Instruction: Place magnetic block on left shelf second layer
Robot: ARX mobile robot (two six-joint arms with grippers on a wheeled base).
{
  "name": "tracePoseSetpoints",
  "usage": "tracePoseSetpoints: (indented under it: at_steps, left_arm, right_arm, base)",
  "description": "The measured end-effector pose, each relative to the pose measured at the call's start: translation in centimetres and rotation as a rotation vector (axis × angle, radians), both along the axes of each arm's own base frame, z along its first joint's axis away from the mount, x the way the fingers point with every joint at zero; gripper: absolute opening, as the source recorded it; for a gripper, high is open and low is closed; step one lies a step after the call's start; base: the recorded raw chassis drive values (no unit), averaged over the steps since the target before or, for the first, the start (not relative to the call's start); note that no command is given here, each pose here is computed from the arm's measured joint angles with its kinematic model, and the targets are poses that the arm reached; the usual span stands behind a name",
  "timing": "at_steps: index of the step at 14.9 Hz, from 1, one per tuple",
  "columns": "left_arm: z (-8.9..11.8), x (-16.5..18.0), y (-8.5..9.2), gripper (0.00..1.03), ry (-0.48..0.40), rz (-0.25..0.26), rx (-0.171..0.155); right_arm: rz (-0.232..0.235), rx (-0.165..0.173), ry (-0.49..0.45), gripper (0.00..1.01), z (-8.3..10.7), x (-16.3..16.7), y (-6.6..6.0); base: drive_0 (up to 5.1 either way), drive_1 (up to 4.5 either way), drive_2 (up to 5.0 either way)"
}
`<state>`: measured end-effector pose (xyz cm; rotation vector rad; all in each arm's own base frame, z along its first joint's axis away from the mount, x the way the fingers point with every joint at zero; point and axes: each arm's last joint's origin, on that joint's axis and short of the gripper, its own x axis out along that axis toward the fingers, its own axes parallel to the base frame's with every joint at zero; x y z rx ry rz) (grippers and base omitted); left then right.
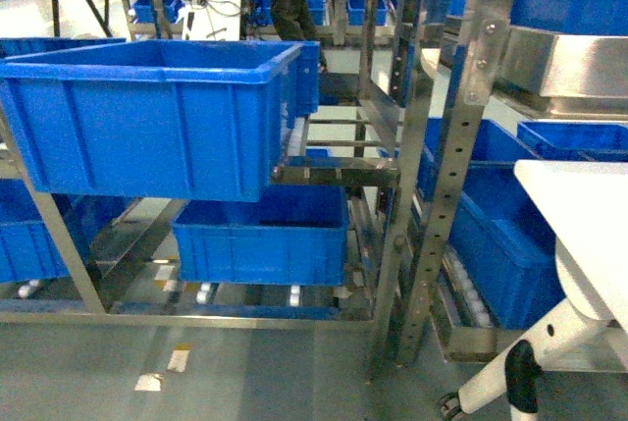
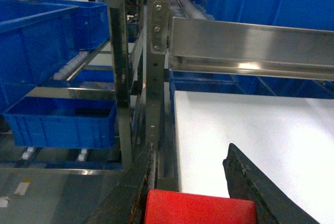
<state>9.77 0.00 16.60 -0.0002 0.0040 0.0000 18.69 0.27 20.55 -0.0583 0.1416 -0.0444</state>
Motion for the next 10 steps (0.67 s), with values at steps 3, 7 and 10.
tracePoseSetpoints:
  at_steps: [3,7,10]
  left_arm:
    - [0.01,0.0,0.0,0.98,-0.001,0.0,0.0]
    - [0.0,0.0,0.0,0.98,0.0,0.0,0.0]
    - [0.01,0.0,0.0,0.98,-0.001,0.0,0.0]
  right_arm:
    - [0.0,0.0,0.002,0.34,-0.02,0.0,0.0]
    - [0.0,0.0,0.002,0.34,-0.02,0.0,0.0]
    - [0.0,0.0,0.002,0.34,-0.02,0.0,0.0]
  base:
    - [-4.9,2.41,2.4]
    - [-4.8,2.54,2.5]
    - [-5.0,2.35,2.4]
